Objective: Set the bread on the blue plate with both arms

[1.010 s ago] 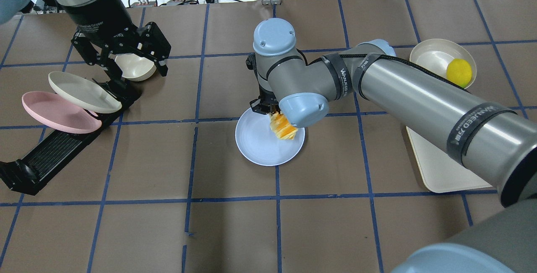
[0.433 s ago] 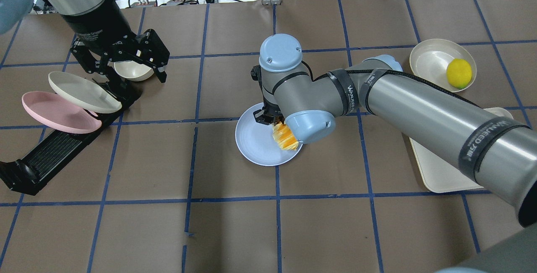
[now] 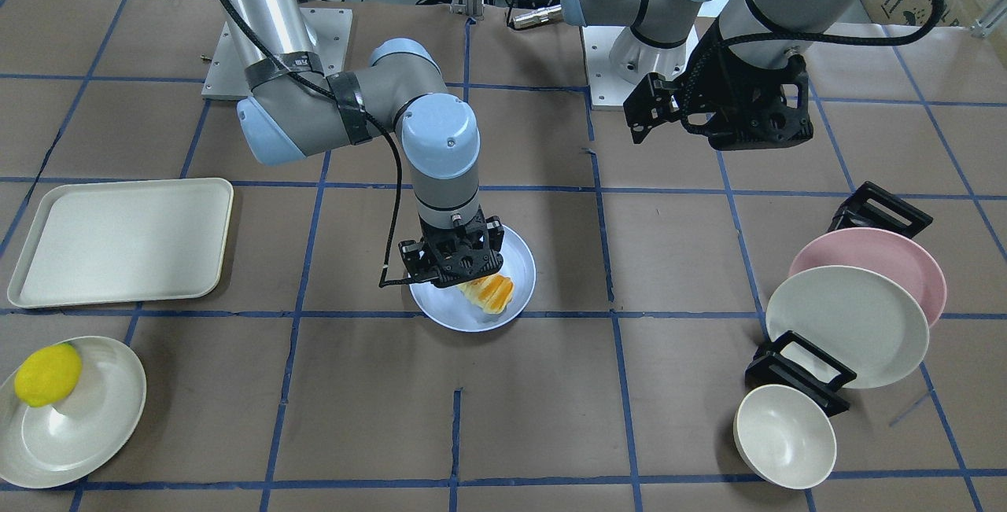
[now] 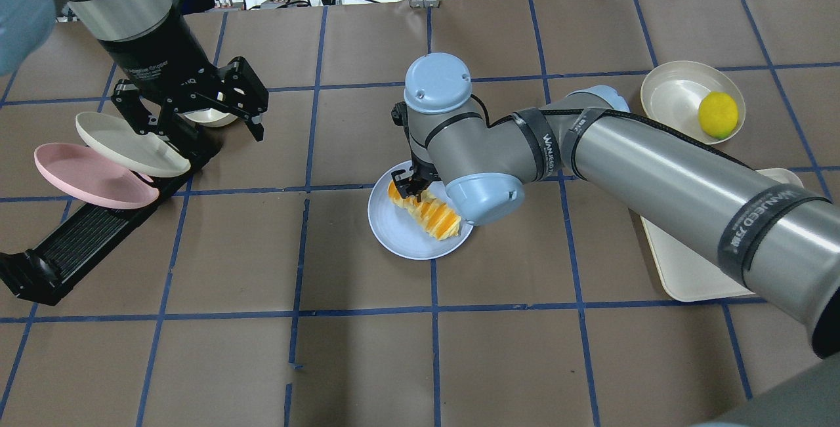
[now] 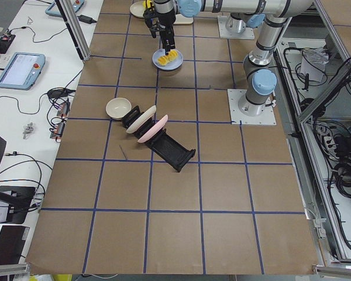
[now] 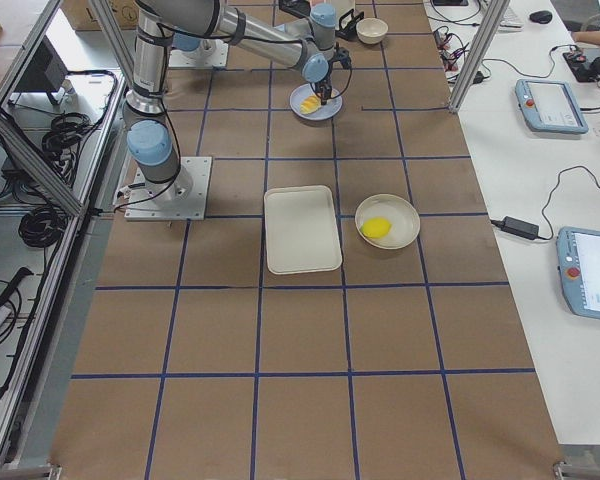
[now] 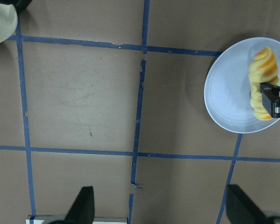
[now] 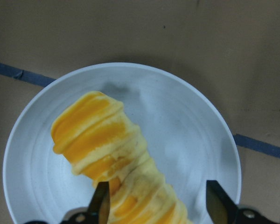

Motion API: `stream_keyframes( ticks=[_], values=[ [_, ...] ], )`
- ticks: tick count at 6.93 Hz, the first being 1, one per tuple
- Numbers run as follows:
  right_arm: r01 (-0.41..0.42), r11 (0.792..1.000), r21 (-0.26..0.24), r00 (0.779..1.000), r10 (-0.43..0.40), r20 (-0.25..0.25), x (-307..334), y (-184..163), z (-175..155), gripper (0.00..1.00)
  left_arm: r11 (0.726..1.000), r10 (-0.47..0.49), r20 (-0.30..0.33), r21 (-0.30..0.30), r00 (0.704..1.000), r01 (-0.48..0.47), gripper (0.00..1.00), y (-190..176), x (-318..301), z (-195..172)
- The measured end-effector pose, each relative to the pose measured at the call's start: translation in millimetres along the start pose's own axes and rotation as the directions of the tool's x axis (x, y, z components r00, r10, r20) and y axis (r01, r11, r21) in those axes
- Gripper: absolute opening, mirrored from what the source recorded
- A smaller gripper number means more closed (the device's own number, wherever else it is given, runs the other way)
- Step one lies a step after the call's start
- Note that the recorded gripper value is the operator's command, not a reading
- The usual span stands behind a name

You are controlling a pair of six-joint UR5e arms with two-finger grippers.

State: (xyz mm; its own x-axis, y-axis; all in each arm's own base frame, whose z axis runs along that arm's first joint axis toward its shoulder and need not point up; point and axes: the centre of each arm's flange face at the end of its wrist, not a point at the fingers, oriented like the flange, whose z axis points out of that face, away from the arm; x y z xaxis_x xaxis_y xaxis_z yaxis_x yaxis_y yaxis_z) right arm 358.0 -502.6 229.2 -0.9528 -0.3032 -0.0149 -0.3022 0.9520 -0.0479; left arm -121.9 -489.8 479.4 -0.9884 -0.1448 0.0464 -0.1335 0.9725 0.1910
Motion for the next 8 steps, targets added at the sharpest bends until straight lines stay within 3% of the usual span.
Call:
stream_keyframes(
  ticks=[2,3,5,7,8],
  values=[
    [-0.015,0.999,0.051,0.999,0.017,-0.046,12,-1,-40,1.00,0.998,-0.064,-0.002,0.003,0.998,0.064,1.00,9,1,5],
    [-0.030,0.997,0.077,0.996,0.037,-0.086,28,1,-78,1.00,0.997,-0.077,-0.004,0.008,0.997,0.077,1.00,12,1,7],
    [-0.044,0.983,0.178,0.978,0.079,-0.194,74,-8,-149,1.00,0.997,-0.079,-0.007,0.022,0.997,0.080,1.00,11,1,11],
    [-0.128,0.958,0.257,0.961,0.184,-0.208,122,-24,-206,1.00,0.997,-0.070,-0.013,0.038,0.997,0.070,1.00,5,2,13],
    [-0.175,0.957,0.229,0.952,0.224,-0.209,148,-21,-234,1.00,0.997,-0.068,-0.014,0.040,0.998,0.068,1.00,5,2,13]
  ],
)
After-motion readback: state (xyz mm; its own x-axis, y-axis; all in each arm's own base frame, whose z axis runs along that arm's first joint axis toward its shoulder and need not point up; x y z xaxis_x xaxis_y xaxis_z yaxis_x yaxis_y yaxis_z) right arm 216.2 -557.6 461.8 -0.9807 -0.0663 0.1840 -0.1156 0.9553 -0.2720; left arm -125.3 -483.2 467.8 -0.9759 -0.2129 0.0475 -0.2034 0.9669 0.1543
